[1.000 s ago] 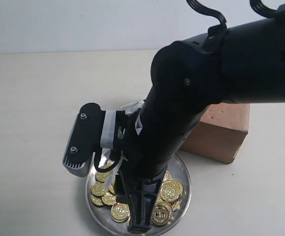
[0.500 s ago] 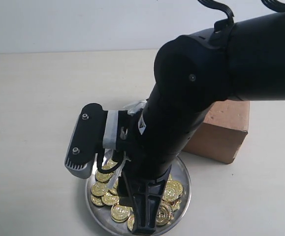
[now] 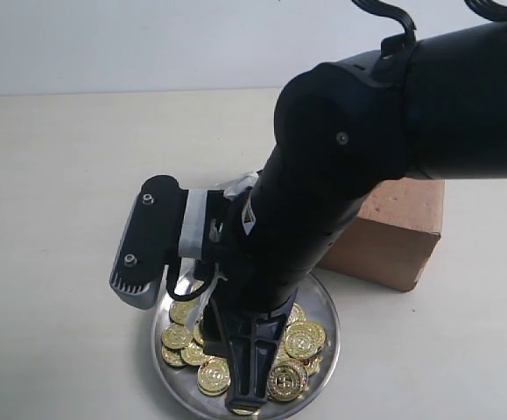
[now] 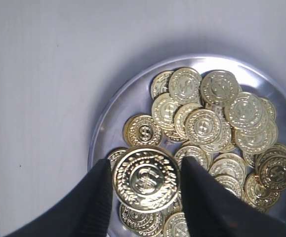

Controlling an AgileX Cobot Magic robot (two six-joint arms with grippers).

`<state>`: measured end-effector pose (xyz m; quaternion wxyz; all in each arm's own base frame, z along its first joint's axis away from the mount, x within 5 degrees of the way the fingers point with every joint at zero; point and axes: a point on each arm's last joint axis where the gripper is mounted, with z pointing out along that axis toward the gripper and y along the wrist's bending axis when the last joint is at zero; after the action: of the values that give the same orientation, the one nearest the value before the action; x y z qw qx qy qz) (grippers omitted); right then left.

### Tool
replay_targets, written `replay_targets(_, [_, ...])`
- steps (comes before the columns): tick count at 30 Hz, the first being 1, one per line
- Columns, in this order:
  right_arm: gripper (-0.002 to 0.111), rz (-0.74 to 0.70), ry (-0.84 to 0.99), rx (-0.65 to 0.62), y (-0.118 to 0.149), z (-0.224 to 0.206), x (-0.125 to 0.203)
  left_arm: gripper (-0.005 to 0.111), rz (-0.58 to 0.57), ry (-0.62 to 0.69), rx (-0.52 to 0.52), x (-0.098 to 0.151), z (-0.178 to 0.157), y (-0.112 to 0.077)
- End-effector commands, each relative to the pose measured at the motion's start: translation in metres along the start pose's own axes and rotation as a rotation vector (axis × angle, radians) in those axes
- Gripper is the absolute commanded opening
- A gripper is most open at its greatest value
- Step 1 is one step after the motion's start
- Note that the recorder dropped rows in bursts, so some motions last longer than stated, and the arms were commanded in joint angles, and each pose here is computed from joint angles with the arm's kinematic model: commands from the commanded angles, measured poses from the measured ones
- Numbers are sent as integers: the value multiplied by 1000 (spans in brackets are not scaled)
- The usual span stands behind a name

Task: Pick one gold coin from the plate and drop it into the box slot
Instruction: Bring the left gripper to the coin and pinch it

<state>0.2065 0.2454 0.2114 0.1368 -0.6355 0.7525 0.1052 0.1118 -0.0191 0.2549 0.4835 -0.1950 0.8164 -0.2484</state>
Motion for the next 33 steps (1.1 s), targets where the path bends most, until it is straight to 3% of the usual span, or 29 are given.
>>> replay_targets(1, [24,-1,-26,19,0,-4,-3,7,48,150,80,-4,19,-13])
replay_targets(6, [24,1,-32,34,2,-15,-2,7,84,394,219,-5,46,-29])
replay_targets(10, [24,-20,-48,86,2,-31,0,7,109,653,396,3,64,-39])
replay_targets(13, [24,-21,-80,107,3,-41,-1,8,58,728,513,7,71,-44])
replay_targets(15, [24,-24,-97,117,4,-47,-1,19,23,792,614,11,75,-46])
replay_targets(16, [24,-23,-101,118,5,-48,-2,31,-1,805,651,12,79,-47])
replay_targets(19, [24,-23,-103,119,5,-49,-2,59,-38,818,649,14,90,-42])
replay_targets(20, [24,-23,-103,119,5,-49,-2,61,-36,826,650,16,92,-42])
replay_targets(25, [24,-19,-126,137,3,-49,-4,48,-17,888,711,34,105,-49])
replay_targets(29, [24,-15,-132,141,3,-49,-4,48,-14,934,731,46,115,-51])
replay_targets(33, [24,-7,-133,139,3,-49,-4,48,23,980,775,52,125,-67])
